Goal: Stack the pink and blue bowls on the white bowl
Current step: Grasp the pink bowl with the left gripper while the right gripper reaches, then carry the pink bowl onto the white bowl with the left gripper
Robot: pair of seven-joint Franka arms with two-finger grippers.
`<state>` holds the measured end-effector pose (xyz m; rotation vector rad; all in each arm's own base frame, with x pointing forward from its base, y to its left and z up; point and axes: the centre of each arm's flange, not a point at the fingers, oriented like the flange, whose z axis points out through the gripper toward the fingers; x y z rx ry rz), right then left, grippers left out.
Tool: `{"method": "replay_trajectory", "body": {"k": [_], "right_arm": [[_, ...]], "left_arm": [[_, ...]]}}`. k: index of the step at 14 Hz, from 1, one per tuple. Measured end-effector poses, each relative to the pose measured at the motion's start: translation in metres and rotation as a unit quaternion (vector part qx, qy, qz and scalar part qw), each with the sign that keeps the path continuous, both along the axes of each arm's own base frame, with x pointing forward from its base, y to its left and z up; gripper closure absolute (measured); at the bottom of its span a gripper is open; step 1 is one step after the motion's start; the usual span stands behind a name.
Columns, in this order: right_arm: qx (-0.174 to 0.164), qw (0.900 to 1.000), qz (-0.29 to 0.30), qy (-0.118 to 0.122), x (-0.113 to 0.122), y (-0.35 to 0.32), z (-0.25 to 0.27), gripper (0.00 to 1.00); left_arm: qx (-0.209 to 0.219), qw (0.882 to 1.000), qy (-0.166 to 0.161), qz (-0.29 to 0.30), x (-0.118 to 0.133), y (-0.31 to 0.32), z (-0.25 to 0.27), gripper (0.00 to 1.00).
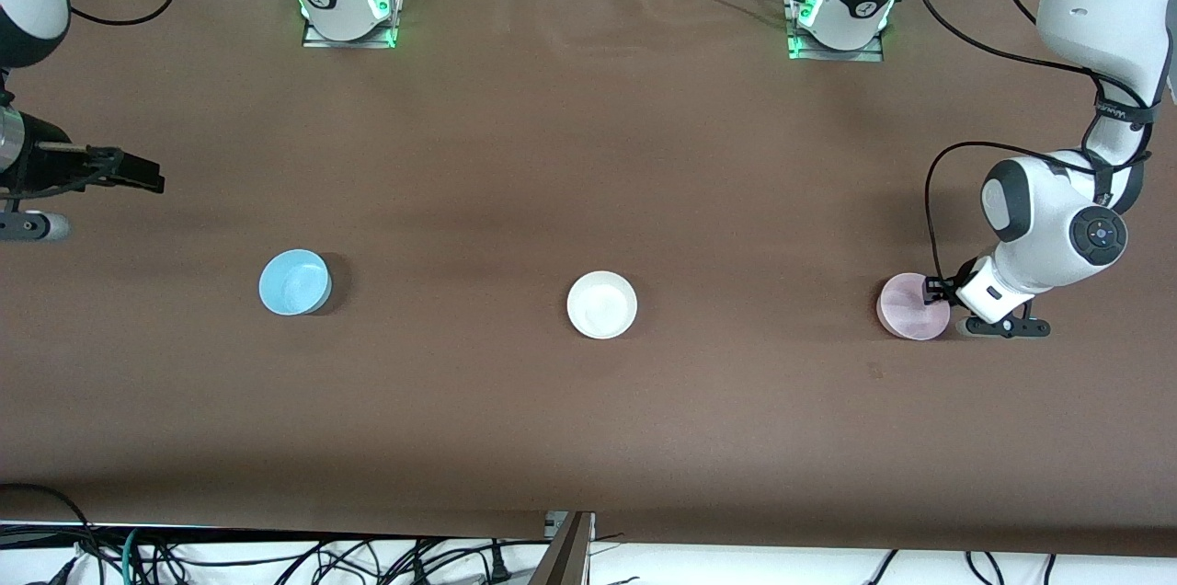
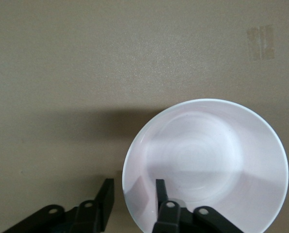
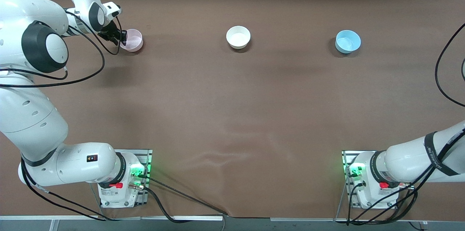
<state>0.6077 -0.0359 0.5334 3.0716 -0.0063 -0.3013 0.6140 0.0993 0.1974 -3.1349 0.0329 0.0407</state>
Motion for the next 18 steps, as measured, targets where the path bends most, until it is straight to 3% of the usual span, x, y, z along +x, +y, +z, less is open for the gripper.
{"method": "replay_trajectory", "body": {"k": [3,7,11,14,18], "right_arm": [[0.005,1.000,-0.008,0.018,0.015,-0.009,-0.040,0.00],[0.005,1.000,-0.012,0.025,0.042,-0.018,-0.111,0.00],[0.016,0.999,-0.024,0.034,0.055,-0.029,-0.179,0.00],[0.023,0.999,-0.028,0.018,0.054,-0.028,-0.212,0.00],[0.033,0.999,-0.038,-0.012,0.039,-0.027,-0.267,0.00]], "left_arm": [[0.001,1.000,-0.003,0.000,0.002,0.001,0.002,0.62],[0.001,1.000,-0.008,0.000,0.005,0.001,0.006,0.64],[0.002,1.000,-0.009,0.000,0.006,0.001,0.008,0.74],[0.001,1.000,-0.012,0.000,0.007,0.000,0.011,0.97],[0.002,1.000,-0.019,-0.001,0.012,0.000,0.018,0.97]]}}
